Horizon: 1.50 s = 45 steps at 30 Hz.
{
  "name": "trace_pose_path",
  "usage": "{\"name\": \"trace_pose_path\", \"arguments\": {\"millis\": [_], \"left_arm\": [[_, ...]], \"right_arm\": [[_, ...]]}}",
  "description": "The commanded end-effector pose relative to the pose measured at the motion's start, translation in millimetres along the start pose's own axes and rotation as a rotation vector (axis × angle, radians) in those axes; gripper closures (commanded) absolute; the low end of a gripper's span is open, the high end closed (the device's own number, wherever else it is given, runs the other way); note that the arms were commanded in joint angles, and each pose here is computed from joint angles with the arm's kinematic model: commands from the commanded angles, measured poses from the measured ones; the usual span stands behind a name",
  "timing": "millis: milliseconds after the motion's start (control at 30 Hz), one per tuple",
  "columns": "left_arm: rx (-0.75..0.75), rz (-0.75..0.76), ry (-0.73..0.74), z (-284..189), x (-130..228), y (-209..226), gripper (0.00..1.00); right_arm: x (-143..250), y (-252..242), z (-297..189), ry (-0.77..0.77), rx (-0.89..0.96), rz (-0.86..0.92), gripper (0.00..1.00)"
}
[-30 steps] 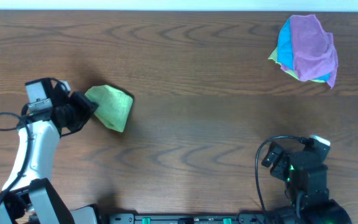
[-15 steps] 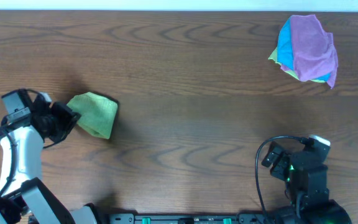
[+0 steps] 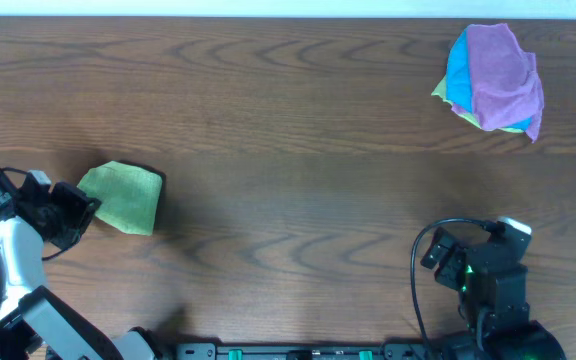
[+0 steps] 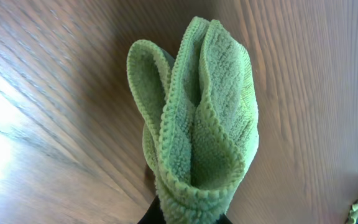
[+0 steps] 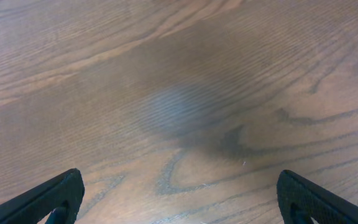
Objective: Fold the cloth
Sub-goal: 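Drag the folded cloth leftward across the table with the left gripper, then release the cloth and pull the left gripper back toward the base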
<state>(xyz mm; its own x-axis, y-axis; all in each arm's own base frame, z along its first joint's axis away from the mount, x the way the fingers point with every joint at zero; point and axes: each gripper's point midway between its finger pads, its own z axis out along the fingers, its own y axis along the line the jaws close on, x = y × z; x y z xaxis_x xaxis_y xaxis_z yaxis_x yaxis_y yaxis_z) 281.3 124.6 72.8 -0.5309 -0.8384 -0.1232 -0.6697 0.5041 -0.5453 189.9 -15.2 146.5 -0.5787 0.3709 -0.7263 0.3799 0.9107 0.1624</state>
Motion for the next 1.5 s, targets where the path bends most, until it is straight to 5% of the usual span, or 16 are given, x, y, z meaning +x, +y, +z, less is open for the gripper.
{"name": "trace_pose_path", "arguments": {"millis": [0, 1200, 1233, 1300, 1400, 1467], "left_arm": [[-0.005, 0.03, -0.03, -7, -7, 1, 0.94], [-0.194, 0.026, -0.095, -10, -19, 33, 0.93], [-0.194, 0.026, -0.095, -10, -19, 33, 0.87], [-0.193, 0.022, -0.094, -10, -18, 33, 0.52], [-0.184, 0.018, -0.089, -10, -17, 31, 0.13], [-0.171, 0.017, -0.082, -10, -16, 29, 0.05]], "right_arm": [[-2, -4, 0, -0.009, 0.018, 0.021, 0.01], [-1, -4, 0, -0.009, 0.018, 0.021, 0.01], [-2, -4, 0, -0.009, 0.018, 0.021, 0.01], [-1, -4, 0, -0.009, 0.018, 0.021, 0.01], [-1, -4, 0, -0.009, 0.018, 0.021, 0.01], [-1, -4, 0, -0.009, 0.018, 0.021, 0.01]]}}
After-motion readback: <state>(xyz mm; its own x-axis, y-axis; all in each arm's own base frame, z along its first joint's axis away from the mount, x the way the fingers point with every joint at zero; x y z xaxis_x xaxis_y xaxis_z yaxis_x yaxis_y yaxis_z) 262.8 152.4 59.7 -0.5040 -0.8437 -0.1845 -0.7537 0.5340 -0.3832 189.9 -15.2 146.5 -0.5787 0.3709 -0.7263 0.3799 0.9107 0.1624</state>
